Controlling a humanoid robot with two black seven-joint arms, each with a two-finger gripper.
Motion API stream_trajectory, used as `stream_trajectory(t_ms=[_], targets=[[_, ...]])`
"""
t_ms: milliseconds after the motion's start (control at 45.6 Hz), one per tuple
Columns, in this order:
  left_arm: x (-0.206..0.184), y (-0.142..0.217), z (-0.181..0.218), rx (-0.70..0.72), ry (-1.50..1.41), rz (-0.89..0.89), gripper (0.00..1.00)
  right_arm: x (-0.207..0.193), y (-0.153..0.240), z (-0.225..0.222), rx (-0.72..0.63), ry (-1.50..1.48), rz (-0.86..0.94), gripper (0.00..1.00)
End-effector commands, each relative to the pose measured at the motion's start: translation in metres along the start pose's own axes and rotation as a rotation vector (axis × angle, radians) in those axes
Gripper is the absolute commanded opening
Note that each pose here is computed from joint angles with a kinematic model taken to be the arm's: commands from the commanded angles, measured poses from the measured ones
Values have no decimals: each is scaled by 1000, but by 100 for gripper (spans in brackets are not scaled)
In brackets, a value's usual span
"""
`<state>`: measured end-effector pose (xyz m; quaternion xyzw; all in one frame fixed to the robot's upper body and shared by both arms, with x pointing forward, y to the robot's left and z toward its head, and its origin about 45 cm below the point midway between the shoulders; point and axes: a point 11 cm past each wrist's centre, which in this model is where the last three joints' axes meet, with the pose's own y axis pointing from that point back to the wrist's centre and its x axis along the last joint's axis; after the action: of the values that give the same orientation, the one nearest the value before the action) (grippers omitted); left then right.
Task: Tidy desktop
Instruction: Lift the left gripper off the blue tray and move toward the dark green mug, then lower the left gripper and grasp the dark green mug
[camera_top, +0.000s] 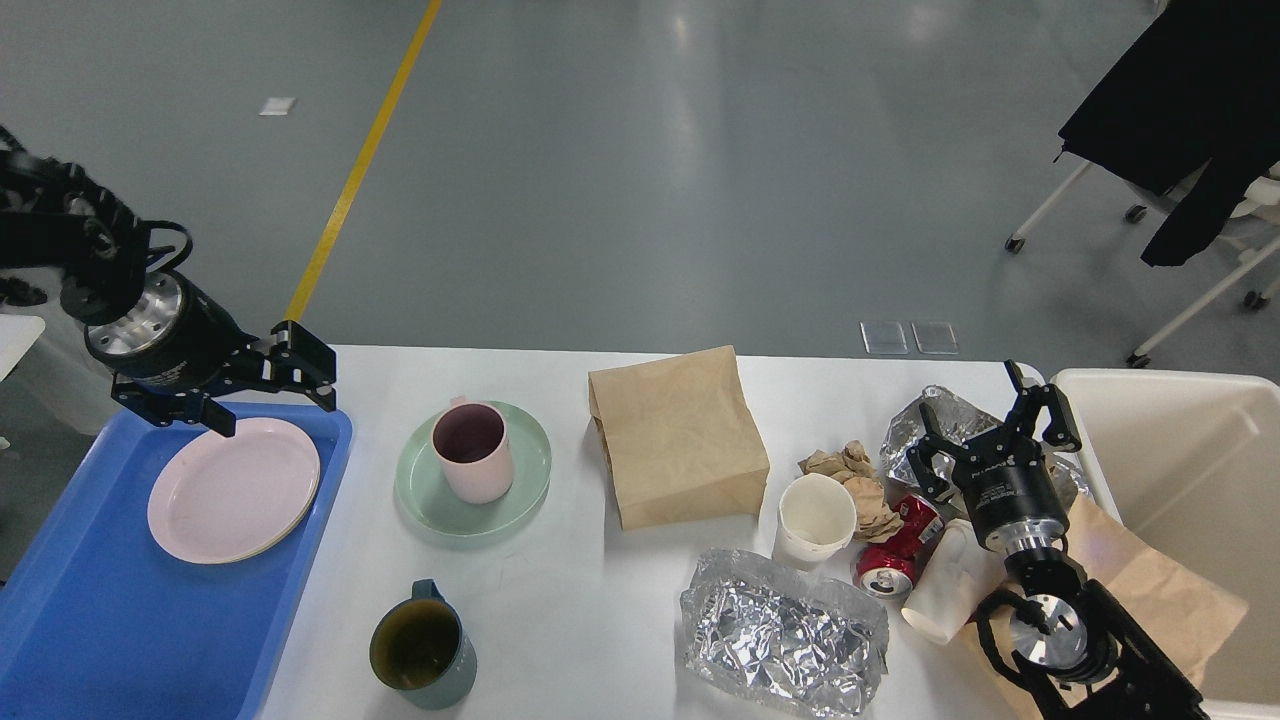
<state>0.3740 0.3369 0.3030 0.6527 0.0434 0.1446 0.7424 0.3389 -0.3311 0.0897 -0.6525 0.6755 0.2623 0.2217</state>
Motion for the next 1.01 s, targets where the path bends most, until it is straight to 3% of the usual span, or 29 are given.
stream_trajectory(t_ms=[0, 175, 482, 702, 855, 986], targets=[[-28, 6, 43, 106, -152, -132, 97, 0, 0, 0, 0, 0, 0, 100], [-70, 22, 74, 109, -203, -172, 96, 0, 0, 0, -1, 0, 1, 100], [-104, 34, 91, 66, -219, -100, 96, 0, 0, 0, -1, 0, 1, 100], [-111, 9, 90, 74, -200, -112, 96, 0, 0, 0, -2, 1, -1, 100], [-125, -29, 67, 101, -155, -194, 96, 0, 0, 0, 0, 0, 0, 100], [-129, -57, 45, 122, -122, -157, 96, 0, 0, 0, 0, 0, 0, 100]])
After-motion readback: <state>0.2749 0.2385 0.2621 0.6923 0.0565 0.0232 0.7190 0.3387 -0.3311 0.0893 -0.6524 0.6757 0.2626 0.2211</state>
